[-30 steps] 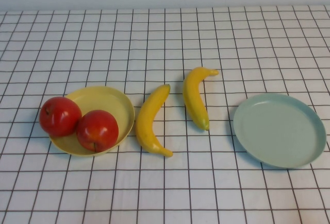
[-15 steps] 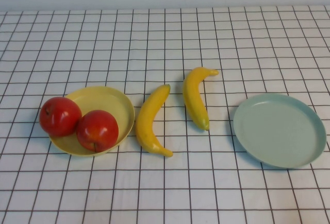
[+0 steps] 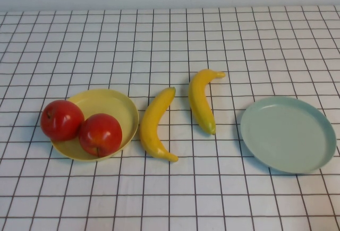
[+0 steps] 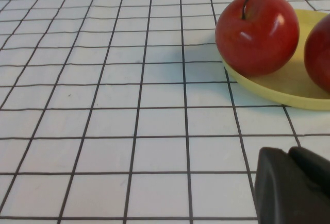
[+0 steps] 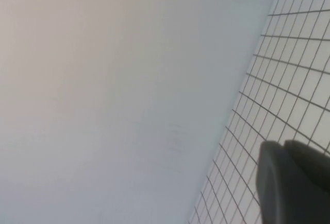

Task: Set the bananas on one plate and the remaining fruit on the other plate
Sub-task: Put another type of fruit in the right plate

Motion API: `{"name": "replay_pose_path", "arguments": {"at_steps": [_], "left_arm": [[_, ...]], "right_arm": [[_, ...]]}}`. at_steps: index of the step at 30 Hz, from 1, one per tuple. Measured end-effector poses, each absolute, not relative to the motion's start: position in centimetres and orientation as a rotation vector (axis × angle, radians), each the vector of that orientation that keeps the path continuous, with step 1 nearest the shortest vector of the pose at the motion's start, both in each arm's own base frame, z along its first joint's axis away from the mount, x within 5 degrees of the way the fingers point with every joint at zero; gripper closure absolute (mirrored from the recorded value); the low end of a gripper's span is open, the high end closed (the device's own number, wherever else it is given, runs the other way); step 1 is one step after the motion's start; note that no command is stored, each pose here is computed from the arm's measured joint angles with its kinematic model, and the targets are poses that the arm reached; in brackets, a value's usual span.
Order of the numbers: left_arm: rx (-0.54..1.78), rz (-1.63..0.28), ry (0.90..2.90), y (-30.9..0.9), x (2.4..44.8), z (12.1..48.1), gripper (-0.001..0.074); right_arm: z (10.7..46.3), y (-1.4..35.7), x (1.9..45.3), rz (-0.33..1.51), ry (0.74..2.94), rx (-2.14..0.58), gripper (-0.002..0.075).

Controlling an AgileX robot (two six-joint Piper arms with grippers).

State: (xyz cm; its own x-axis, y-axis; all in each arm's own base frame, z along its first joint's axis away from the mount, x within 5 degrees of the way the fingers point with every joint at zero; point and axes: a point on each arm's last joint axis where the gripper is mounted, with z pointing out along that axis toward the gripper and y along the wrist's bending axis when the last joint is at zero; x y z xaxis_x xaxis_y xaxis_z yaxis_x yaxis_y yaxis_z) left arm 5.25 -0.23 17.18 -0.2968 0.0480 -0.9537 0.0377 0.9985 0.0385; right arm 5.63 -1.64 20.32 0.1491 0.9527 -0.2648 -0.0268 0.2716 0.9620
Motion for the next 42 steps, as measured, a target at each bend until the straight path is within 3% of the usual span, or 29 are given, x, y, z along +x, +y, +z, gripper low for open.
{"name": "replay_pose_path", "arguments": {"at_steps": [9, 16, 22, 32, 42], "left_arm": [[0.06, 0.009, 1.872, -0.2, 5.2, 17.2, 0.0734], [0.06, 0.009, 1.872, -0.2, 5.2, 17.2, 0.0734], [0.06, 0.009, 1.872, -0.2, 5.2, 17.2, 0.0734], [0.06, 0.009, 1.872, -0.2, 5.2, 17.2, 0.0734], [0.06, 0.009, 1.872, -0.2, 5.2, 17.2, 0.0734]], "right_arm": [[20.7, -0.2, 5.7, 0.79, 1.381, 0.707, 0.0742], [26.8, 0.4, 8.6, 0.517, 1.537, 0.451, 0.0742], [31.0, 2.3, 14.5, 0.454, 1.704, 0.212, 0.0743], [30.9, 3.9, 23.7, 0.405, 1.908, 0.102, 0.0742], [31.4, 4.2, 25.0, 0.375, 1.906, 0.033, 0.0742]]}}
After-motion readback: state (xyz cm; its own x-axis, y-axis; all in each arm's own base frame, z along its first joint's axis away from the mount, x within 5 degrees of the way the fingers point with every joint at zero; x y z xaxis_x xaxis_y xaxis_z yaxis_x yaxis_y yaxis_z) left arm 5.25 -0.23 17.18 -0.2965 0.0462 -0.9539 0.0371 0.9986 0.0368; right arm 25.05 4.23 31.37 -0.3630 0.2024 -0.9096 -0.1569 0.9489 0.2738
